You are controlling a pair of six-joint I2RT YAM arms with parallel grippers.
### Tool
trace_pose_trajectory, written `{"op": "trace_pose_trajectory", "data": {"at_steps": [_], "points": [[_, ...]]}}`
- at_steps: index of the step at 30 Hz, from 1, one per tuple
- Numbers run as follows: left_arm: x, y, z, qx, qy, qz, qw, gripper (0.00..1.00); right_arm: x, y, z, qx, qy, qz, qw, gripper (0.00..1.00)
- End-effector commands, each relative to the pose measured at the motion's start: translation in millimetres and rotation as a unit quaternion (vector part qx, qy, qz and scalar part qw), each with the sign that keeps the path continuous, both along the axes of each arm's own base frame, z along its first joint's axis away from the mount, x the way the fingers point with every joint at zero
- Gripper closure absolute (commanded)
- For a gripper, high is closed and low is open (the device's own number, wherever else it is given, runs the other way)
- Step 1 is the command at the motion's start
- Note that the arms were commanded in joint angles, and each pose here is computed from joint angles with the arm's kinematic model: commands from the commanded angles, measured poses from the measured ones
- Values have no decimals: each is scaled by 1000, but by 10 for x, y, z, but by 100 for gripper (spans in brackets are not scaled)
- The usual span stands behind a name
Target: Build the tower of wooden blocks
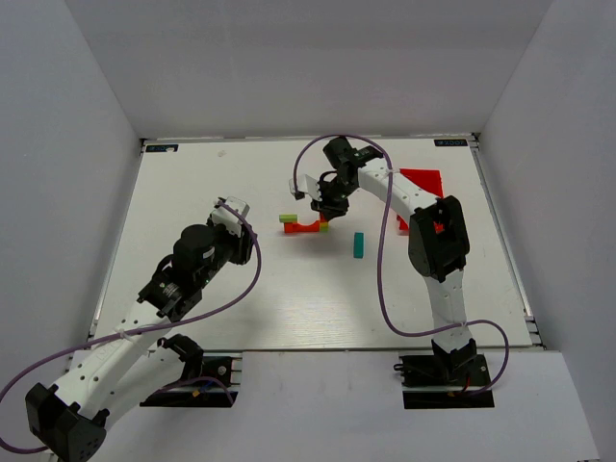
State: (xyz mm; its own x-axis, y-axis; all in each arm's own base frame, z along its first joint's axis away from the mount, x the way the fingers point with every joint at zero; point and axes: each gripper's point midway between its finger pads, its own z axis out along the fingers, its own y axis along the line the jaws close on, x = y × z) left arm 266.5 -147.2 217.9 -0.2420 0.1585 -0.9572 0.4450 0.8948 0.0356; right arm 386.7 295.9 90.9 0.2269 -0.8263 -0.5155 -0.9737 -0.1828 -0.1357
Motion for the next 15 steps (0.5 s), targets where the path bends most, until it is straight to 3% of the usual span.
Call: {"op": "trace_pose_trajectory", "data": {"at_steps": [1,15], "points": [[-6,-15,50,-5,-4,-5,1000,46,71,66,61,8,-10,-4,1000,81],[-6,-15,50,-5,-4,-5,1000,46,72,67,41,7,-9,-6,1000,68]]}}
